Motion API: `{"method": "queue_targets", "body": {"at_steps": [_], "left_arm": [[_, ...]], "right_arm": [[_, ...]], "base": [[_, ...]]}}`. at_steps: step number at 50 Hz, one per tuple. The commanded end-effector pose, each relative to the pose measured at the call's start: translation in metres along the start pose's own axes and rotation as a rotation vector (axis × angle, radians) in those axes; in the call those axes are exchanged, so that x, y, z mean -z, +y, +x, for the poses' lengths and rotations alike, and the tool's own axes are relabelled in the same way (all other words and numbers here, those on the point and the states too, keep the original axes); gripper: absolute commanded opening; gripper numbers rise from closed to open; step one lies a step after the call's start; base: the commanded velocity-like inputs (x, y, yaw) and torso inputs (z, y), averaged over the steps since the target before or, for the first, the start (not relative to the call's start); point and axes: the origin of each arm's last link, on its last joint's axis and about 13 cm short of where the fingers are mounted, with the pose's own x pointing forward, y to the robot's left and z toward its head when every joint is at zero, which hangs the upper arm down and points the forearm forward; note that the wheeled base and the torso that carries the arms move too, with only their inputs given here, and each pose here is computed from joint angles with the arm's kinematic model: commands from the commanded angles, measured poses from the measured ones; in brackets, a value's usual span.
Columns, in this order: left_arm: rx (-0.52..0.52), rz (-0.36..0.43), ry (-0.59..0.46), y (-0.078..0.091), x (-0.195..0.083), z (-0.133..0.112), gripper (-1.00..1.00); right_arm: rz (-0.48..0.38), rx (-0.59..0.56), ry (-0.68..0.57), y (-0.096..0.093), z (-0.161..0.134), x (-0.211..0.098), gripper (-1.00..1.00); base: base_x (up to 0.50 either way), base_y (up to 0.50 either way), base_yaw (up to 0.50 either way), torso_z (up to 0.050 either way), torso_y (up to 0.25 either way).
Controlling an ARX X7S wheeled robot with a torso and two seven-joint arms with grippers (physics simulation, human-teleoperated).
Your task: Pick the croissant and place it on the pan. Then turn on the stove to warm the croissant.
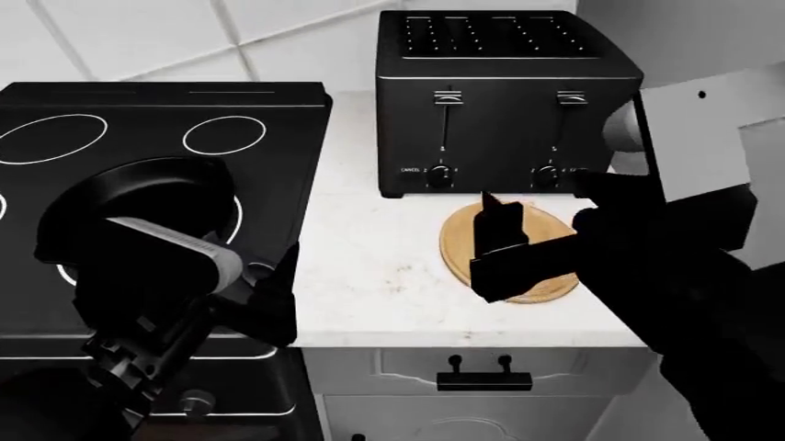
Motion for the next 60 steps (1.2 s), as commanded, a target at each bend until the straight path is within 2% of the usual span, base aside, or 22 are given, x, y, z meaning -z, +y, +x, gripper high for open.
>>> {"method": "queue_targets", "body": {"at_steps": [1,20,31,60], "left_arm": [[0.002,0.005,-0.003,0.001,0.000,0.001,1.00],[0.045,0.010,-0.012,0.001,0.000,0.000,1.00],[0.091,-0.034,-0.051,0.001,-0.005,-0.001,1.00],[0.087,-0.062,-0.078,0.005,-0.008,0.002,1.00]], "right_arm": [[-0.033,0.009,0.081,-0.010,0.014,-0.018,1.00],[0.077,0.029,0.097,-0.030,0.043,0.006,1.00],[0.088,0.037,0.131,-0.035,0.060,0.008,1.00],[0.101,0.035,0.228,-0.049,0.095,0.026,1.00]], "base": [[0.00,0.00,0.00,0.000,0.000],[0.00,0.00,0.00,0.000,0.000],[0.00,0.00,0.00,0.000,0.000],[0.00,0.00,0.00,0.000,0.000]]}}
